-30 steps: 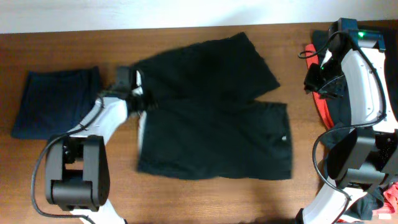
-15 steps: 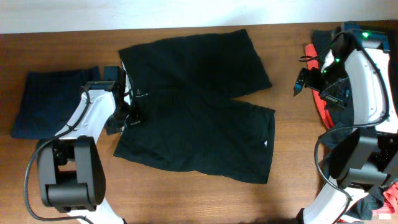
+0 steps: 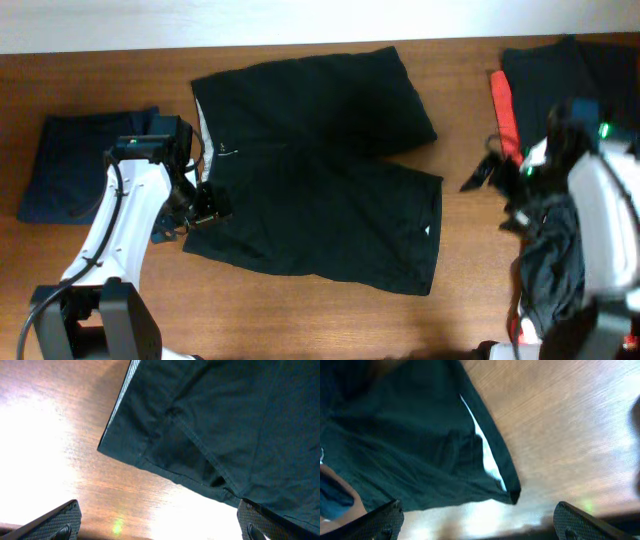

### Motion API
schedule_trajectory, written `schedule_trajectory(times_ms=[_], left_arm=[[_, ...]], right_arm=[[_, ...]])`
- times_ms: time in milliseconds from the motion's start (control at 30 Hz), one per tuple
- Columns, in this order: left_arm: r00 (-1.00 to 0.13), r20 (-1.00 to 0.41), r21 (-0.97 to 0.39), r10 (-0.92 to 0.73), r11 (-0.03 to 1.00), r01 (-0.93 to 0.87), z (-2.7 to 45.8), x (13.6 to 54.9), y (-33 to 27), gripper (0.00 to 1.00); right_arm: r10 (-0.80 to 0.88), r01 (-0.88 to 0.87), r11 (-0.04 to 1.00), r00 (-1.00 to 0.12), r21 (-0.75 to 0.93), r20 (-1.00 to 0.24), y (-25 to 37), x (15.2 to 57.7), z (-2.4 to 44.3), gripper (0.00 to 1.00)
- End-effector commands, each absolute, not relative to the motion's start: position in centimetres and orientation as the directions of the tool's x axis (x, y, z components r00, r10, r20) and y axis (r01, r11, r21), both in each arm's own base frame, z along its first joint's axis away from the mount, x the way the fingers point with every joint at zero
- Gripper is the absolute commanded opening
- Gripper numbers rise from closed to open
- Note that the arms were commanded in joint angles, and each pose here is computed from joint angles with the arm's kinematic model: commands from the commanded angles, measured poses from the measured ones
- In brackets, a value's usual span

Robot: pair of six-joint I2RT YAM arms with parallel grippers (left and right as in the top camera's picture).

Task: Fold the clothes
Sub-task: 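Grasp the shorts' bottom corners with both grippers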

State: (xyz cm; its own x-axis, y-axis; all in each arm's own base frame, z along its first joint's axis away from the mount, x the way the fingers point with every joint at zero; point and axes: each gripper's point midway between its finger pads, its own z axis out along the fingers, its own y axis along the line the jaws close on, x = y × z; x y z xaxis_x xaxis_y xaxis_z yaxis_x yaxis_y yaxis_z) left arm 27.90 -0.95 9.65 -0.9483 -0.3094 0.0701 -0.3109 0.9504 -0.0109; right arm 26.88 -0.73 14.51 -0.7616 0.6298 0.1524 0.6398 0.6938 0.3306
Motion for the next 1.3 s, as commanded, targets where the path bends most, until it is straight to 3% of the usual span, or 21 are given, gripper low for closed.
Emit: schedule_trajectory(times_ms=[0,267,367,467,600,700,767,833,933,1100,1267], left_arm=[[-0.936,0.047,-0.013,-0.349,0.937,-0.350,9.2,27.7,-0.8,0.99],[-0.936,0.016,-0.038,-0.352,0.935,-0.353,8.9,28.6,-1.0,0.99],[-0.936,0.013,-0.039,-0.352,0.935,-0.353,8.9,28.7,-1.0,0.99],[-0.936,0.011,-0.040,-0.352,0.935,-0.352,8.9,28.7,-1.0,0.99],[-0.936,0.011,-0.040,-0.352,0.935,-0.353,8.9,28.7,-1.0,0.99],[-0.936,0.011,-0.040,-0.352,0.935,-0.353,8.9,28.7,-1.0,0.99],[-0.936,0.011,-0.040,-0.352,0.935,-0.353,8.9,28.7,-1.0,0.99],[-0.936,0.012,-0.040,-0.352,0.935,-0.353,8.9,28.7,-1.0,0.99],[-0.936,0.024,-0.042,-0.352,0.935,-0.353,8.9,28.4,-1.1,0.99],[-0.935,0.053,-0.040,-0.351,0.934,-0.354,9.0,27.7,-1.3,0.99],[-0.931,0.109,-0.108,-0.349,0.927,-0.360,8.6,27.0,-2.7,0.99]], right_arm=[[0.669,0.689,0.632,-0.716,0.354,0.200,1.6,23.4,12.8,0.99],[0.604,0.687,0.685,-0.722,0.243,0.338,6.9,16.8,5.3,0.96],[0.626,0.722,0.655,-0.683,0.221,0.376,8.8,15.4,2.9,0.88],[0.640,0.718,0.643,-0.695,0.267,0.328,9.6,16.5,1.4,0.80],[0.672,0.718,0.642,-0.696,0.269,0.254,9.0,17.7,0.7,0.56],[0.677,0.720,0.646,-0.694,0.254,0.245,8.7,17.5,0.5,0.43],[0.679,0.721,0.647,-0.693,0.250,0.242,8.6,17.5,0.4,0.27],[0.684,0.722,0.650,-0.692,0.238,0.231,8.3,17.4,0.3,0.21],[0.694,0.723,0.657,-0.691,0.212,0.203,7.7,17.4,0.1,0.04],[0.697,0.713,0.659,-0.699,0.240,0.160,7.5,18.6,0.2,0.04],[0.699,0.664,0.686,-0.714,0.298,-0.020,6.4,23.4,2.2,0.04]])
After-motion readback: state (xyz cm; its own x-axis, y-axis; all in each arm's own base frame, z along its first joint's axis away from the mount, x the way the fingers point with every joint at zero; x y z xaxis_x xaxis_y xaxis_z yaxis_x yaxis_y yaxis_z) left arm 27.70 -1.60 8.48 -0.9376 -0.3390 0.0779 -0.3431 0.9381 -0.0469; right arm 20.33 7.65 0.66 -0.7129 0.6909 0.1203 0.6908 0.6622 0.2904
